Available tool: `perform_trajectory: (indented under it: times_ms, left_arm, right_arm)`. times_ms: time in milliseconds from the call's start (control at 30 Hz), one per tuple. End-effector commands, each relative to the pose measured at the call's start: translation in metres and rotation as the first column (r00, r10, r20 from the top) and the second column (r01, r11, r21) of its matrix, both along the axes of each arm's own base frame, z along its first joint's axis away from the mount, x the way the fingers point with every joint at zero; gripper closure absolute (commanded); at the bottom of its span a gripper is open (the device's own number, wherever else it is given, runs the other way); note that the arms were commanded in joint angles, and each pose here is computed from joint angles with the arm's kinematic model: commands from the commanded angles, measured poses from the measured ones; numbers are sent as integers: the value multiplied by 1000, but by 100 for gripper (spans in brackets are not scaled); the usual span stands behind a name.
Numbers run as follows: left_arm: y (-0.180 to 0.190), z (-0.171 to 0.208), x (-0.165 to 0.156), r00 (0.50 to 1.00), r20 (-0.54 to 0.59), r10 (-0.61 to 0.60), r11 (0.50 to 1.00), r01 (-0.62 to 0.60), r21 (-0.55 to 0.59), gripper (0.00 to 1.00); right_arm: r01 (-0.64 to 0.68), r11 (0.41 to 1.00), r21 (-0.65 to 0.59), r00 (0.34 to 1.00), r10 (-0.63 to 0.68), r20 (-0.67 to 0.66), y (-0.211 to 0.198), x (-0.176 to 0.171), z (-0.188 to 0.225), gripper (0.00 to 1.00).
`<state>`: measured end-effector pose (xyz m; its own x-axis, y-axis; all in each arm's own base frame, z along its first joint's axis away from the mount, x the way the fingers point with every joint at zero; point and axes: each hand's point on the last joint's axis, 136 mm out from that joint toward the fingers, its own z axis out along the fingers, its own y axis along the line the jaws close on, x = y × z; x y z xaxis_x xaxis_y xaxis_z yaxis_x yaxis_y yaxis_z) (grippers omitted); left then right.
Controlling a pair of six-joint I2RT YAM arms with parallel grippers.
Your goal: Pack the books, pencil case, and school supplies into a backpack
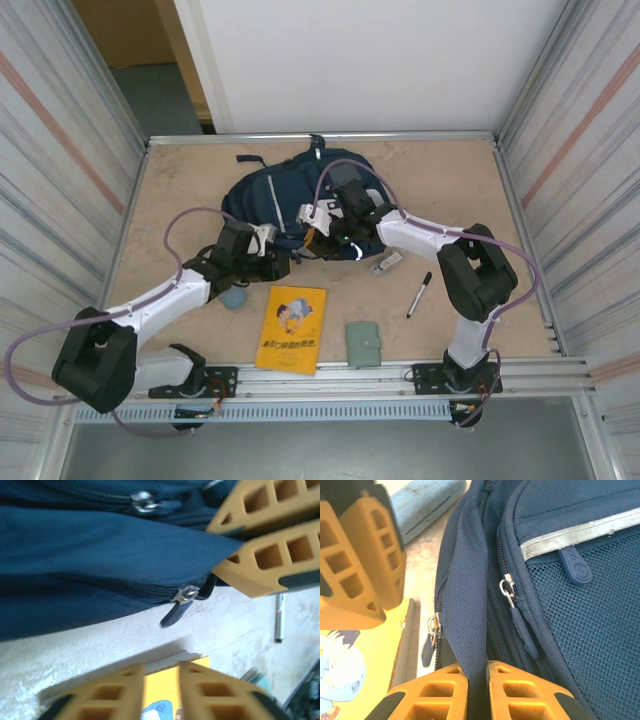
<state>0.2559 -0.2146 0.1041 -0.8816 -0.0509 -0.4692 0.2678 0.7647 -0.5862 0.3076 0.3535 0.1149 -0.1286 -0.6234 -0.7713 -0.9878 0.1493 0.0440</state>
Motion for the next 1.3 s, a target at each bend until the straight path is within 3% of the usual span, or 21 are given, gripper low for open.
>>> perform_trajectory:
  times_ms: [0,67,167,333,567,700,867,1000,1267]
  left_arm:
    - [-1,13,-3,1000,6,27,997,-26,-75,60]
    - [3,15,-2,998,21,60,995,-58,-77,53]
    - [5,17,1,996,42,82,994,-78,-79,49]
    - [-8,11,3,998,6,58,992,-57,-116,54]
    - [0,-1,16,993,3,115,993,-115,-27,52]
    - [1,-5,23,994,23,107,994,-107,20,55]
    - [-12,-11,22,999,16,31,1000,-31,-4,64]
    - [-27,-4,16,996,71,-54,997,58,-54,69]
    - [-30,0,8,991,74,-109,992,114,-60,82]
  right_arm:
    - [-74,995,70,997,71,37,8,-13,26,100]
    - [-82,994,75,996,80,37,12,-14,25,100]
    - [-97,992,82,995,95,29,20,-18,26,100]
    - [-152,982,111,988,150,29,32,-32,34,100]
    - [-197,969,151,980,195,26,43,-47,47,100]
    - [-236,959,158,971,236,20,45,-57,46,100]
    - [-266,948,175,964,266,24,46,-66,46,100]
    - [-252,955,153,967,252,23,44,-60,42,100]
    - [-210,972,110,978,210,5,40,-48,28,100]
